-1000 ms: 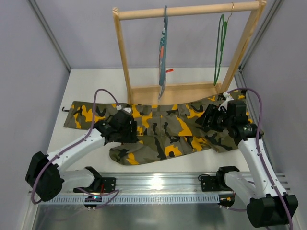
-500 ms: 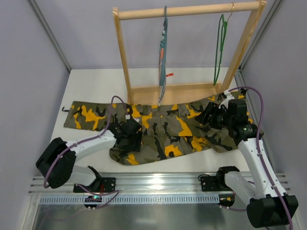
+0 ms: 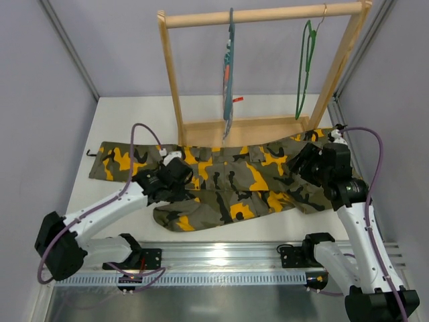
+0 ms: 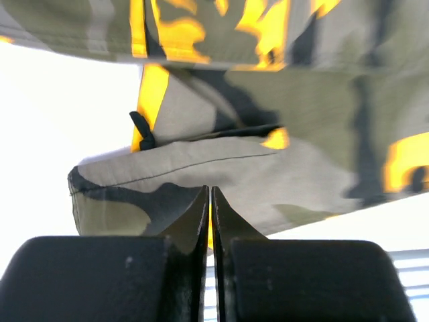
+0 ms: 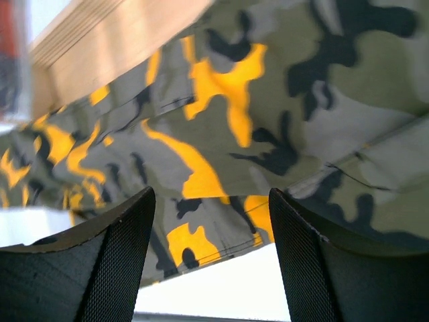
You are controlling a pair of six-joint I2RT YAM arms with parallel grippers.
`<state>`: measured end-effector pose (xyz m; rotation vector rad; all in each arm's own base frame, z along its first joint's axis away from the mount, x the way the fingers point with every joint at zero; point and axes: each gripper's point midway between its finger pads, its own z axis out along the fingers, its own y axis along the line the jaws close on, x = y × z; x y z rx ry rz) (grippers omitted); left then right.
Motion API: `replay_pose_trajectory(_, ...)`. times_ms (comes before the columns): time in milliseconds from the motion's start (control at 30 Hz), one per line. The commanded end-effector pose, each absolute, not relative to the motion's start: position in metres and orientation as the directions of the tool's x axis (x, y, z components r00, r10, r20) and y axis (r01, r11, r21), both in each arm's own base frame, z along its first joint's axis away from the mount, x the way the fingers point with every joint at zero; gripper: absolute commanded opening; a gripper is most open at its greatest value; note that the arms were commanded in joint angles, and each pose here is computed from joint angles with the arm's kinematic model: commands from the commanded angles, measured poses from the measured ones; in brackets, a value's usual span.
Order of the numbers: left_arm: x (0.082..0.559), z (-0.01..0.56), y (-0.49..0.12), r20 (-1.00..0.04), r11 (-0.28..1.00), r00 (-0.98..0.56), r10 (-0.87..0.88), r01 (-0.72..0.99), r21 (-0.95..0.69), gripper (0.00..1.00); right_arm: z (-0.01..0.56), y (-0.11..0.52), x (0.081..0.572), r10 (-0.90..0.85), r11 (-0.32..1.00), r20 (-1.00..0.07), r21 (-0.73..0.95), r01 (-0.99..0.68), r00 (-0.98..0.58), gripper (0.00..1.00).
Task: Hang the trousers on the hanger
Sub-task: Fold the trousers
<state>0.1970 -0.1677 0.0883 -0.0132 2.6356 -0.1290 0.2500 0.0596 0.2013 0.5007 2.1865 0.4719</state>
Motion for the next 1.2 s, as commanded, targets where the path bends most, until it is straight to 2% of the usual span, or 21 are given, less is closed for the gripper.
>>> replay_pose_trajectory(0,0.196,0.125,-0.157,-0.53,0.982,-0.831,-0.17,-0.099,-0.159,0.0,0.2,0.016,0.247,0.627,0.771,-0.648,0.434,0.467,-0.432,0.71)
replay_pose_trajectory(167,0.195,0.141,-0.139,-0.551,0.956,-0.785,-0.283,-0.185,-0.228,0.0,0.195,-0.004,0.254,0.657,0.717,-0.64,0.367,0.592,-0.398,0.71)
replay_pose_trajectory(233,0.195,0.14,-0.143,-0.557,0.964,-0.795,-0.239,-0.125,-0.236,0.01,0.195,0.002,0.256,0.661,0.723,-0.613,0.365,0.587,-0.434,0.71)
replay_pose_trajectory(267,0.195,0.139,-0.149,-0.555,0.967,-0.806,-0.206,-0.081,-0.241,0.06,0.195,0.006,0.256,0.662,0.727,-0.606,0.376,0.574,-0.442,0.71)
replay_pose_trajectory(300,0.192,0.133,-0.152,-0.542,0.971,-0.822,-0.174,-0.051,-0.235,0.16,0.199,0.008,0.259,0.664,0.729,-0.609,0.397,0.558,-0.434,0.71)
replay_pose_trajectory(333,0.191,0.129,-0.154,-0.541,0.973,-0.828,-0.148,-0.024,-0.23,0.34,0.201,0.01,0.256,0.667,0.729,-0.61,0.415,0.545,-0.427,0.71)
replay_pose_trajectory(433,0.188,0.107,-0.158,-0.512,0.978,-0.855,-0.085,0.026,-0.206,0.57,0.206,0.012,0.255,0.675,0.724,-0.623,0.458,0.516,-0.395,0.71)
replay_pose_trajectory(567,0.183,0.074,-0.17,-0.414,0.981,-0.91,0.024,0.101,-0.164,0.6,0.212,0.015,0.253,0.669,0.733,-0.632,0.474,0.488,-0.391,0.71)
replay_pose_trajectory(800,0.174,0.039,-0.179,-0.316,0.981,-0.94,0.129,0.168,-0.096,0.59,0.211,0.02,0.26,0.649,0.755,-0.634,0.468,0.458,-0.421,0.71)
replay_pose_trajectory(1000,0.169,0.025,-0.183,-0.29,0.983,-0.943,0.166,0.183,-0.034,0.56,0.208,0.018,0.265,0.632,0.768,-0.638,0.441,0.464,-0.439,0.71)
replay_pose_trajectory(1133,0.176,0.019,-0.173,-0.283,0.991,-0.95,0.134,0.122,0.062,0.12,0.197,0.015,0.265,0.639,0.761,-0.628,0.43,0.485,-0.445,0.71)
replay_pose_trajectory(1167,0.173,0.021,-0.172,-0.277,0.99,-0.951,0.14,0.124,0.074,0.07,0.196,0.015,0.265,0.64,0.76,-0.625,0.43,0.487,-0.446,0.71)
